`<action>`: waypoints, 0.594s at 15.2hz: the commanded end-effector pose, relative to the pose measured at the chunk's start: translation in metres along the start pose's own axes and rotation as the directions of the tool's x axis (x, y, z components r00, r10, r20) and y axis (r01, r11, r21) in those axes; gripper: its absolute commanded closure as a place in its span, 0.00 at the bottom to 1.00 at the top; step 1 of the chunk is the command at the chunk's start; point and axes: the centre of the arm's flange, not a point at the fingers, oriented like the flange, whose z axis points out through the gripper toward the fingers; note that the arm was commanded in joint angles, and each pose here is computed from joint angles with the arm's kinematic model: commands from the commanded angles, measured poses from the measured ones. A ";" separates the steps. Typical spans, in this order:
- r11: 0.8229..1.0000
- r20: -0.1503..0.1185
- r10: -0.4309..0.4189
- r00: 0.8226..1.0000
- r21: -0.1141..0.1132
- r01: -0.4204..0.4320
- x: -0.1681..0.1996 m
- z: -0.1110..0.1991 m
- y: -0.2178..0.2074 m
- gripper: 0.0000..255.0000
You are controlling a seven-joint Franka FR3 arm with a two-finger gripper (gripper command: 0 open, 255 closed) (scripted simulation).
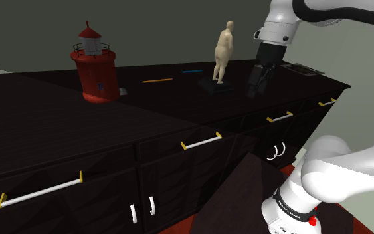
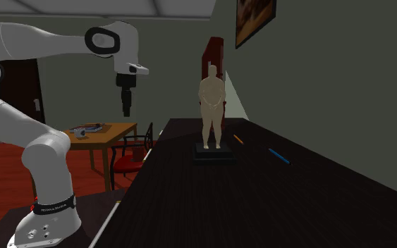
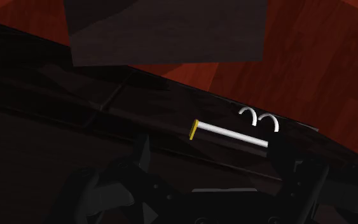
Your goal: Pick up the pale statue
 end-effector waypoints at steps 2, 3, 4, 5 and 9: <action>1.000 -0.019 0.009 1.000 -0.002 -0.009 0.008 -0.004 0.006 0.00; 1.000 -0.038 0.017 0.999 -0.005 -0.017 0.015 -0.007 0.013 0.00; 1.000 -0.058 0.026 0.998 -0.007 -0.026 0.023 -0.011 0.019 0.00; 0.999 -0.077 0.034 0.996 -0.009 -0.035 0.030 -0.016 0.025 0.00; 0.997 -0.153 0.068 0.986 -0.015 -0.071 0.059 -0.034 0.052 0.00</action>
